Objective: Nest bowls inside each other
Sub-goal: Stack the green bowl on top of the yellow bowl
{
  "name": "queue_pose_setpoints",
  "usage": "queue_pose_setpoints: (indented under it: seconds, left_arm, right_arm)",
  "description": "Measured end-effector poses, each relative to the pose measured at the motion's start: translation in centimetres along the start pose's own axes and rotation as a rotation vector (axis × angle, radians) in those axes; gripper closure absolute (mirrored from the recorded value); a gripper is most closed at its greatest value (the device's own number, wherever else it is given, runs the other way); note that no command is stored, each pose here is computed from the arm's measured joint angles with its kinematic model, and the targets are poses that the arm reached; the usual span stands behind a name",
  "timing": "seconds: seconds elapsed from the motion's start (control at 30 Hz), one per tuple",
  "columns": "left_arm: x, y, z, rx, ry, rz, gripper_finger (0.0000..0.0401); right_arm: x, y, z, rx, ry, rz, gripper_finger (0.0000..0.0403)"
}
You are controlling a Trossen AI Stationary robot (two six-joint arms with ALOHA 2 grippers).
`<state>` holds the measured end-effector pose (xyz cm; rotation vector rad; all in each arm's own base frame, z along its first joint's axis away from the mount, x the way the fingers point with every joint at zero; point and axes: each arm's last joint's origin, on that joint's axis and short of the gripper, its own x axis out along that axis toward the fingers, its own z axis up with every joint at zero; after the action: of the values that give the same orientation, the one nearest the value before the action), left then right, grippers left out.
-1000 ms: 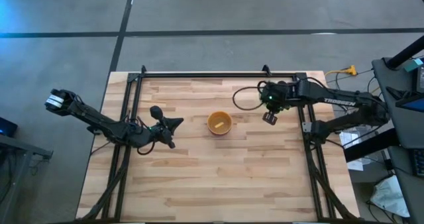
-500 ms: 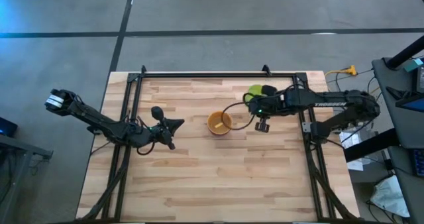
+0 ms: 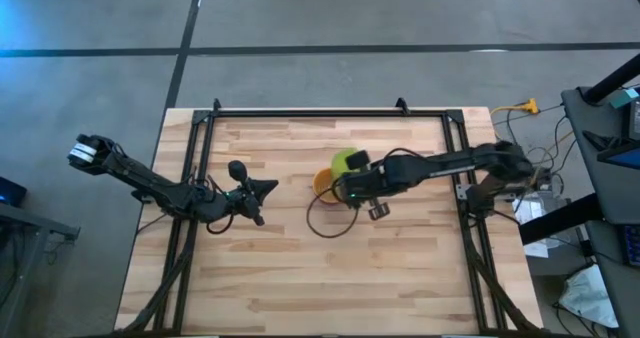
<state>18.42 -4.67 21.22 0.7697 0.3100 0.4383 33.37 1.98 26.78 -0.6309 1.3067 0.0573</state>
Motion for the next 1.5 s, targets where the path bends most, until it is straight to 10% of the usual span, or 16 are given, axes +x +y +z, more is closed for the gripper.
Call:
queue_pose_setpoints:
  seconds: [0.6, 1.5]
  left_arm:
    - [0.0, 0.0, 0.0, 0.001, -0.001, -0.001, 0.0401]
    - [0.0, 0.0, 0.0, 0.001, -0.001, -0.002, 0.0401]
  right_arm:
    - [1.9, -1.3, 5.8, -0.046, -0.099, 0.154, 0.0394]
    - [5.1, -1.4, 5.3, -0.021, 0.033, 0.207, 0.0394]
